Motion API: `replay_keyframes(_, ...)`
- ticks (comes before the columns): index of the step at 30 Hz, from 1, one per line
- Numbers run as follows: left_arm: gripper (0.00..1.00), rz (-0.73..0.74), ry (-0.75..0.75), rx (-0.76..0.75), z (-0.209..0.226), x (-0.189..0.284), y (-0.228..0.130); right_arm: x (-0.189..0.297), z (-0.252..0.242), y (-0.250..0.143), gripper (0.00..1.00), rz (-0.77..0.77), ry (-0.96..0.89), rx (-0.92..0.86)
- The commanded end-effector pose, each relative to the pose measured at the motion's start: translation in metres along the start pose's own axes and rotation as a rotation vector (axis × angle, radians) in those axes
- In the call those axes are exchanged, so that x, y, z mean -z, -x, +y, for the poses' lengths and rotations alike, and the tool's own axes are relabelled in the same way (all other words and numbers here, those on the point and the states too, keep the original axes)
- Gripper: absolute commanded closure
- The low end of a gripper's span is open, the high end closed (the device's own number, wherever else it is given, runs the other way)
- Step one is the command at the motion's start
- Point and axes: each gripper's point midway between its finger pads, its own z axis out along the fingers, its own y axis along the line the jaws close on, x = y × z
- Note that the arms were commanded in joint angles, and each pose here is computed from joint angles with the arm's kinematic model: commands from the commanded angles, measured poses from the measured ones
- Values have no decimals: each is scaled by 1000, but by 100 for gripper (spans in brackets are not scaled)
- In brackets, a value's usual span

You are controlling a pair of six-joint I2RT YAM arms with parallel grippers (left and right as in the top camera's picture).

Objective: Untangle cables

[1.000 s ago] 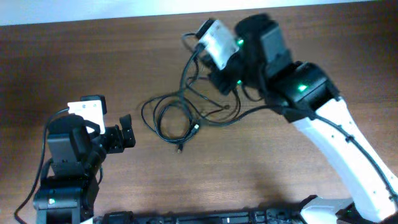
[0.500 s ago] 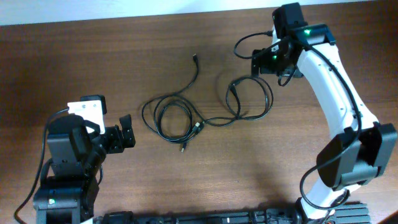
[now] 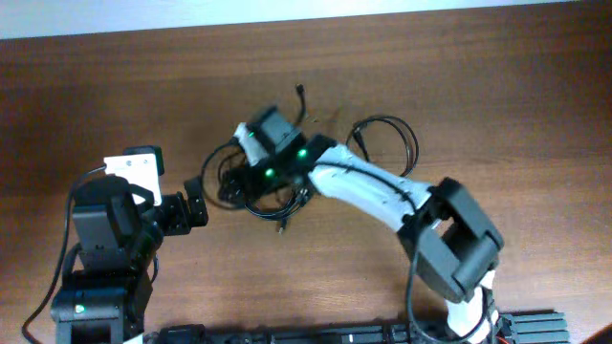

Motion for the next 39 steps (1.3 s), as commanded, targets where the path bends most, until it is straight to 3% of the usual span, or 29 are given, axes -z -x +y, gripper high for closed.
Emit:
replay_keyframes(1, 1, -14, 16, 13, 3, 3, 4, -41, -17, -15, 20, -4, -127, -45)
replay_keyframes(3, 1, -14, 16, 13, 3, 3, 4, -57, -18, -20, 29, 6, -124, -31)
replay_keyframes(6, 1, -14, 16, 13, 3, 3, 4, -57, -29, -13, 54, -33, -180, -28)
replay_keyframes(8, 1, -14, 16, 13, 3, 3, 4, -54, -33, -9, 96, -49, -197, -30)
replay_keyframes(12, 1, -15, 16, 13, 3, 3, 4, 3, -31, 39, 96, -144, -164, -70)
replay_keyframes(15, 1, -14, 16, 13, 3, 3, 4, 62, -6, 66, 96, -232, -93, 61)
replay_keyframes(17, 1, -14, 16, 13, 3, 3, 4, 113, 16, 85, 96, -342, -87, 179)
replay_keyframes(21, 1, -41, 14, 12, 3, 3, 10, 248, 16, 117, 96, -608, -92, 178)
replay_keyframes(24, 1, -41, 13, 12, 3, 3, 10, 311, 22, 108, 96, -642, 79, 209)
replay_keyframes(26, 1, -37, -77, 10, -13, 3, 10, 331, 19, 99, 96, -619, 193, 222)
replay_keyframes(27, 1, -10, -214, 11, -36, 1, 7, 339, 12, 99, 96, -629, 201, 214)
replay_keyframes(31, 1, 122, -497, 56, -80, -27, 0, 332, 29, 91, 96, -583, 273, 244)
replay_keyframes(32, 1, 178, -523, 177, -84, -47, 2, 329, 33, 90, 96, -575, 280, 250)
replay_keyframes(34, 1, 343, -460, 635, -82, -91, 0, 321, 37, 85, 96, -544, 291, 236)
replay_keyframes(35, 1, 492, -416, 897, -86, -109, -15, 317, 41, 82, 96, -528, 298, 233)
replay_keyframes(36, 1, 613, -397, 1060, -94, -120, -28, 313, 45, 80, 96, -516, 303, 234)
replay_keyframes(39, 1, 775, -530, 1114, -129, -138, -36, 301, 50, 81, 96, -513, 265, 234)
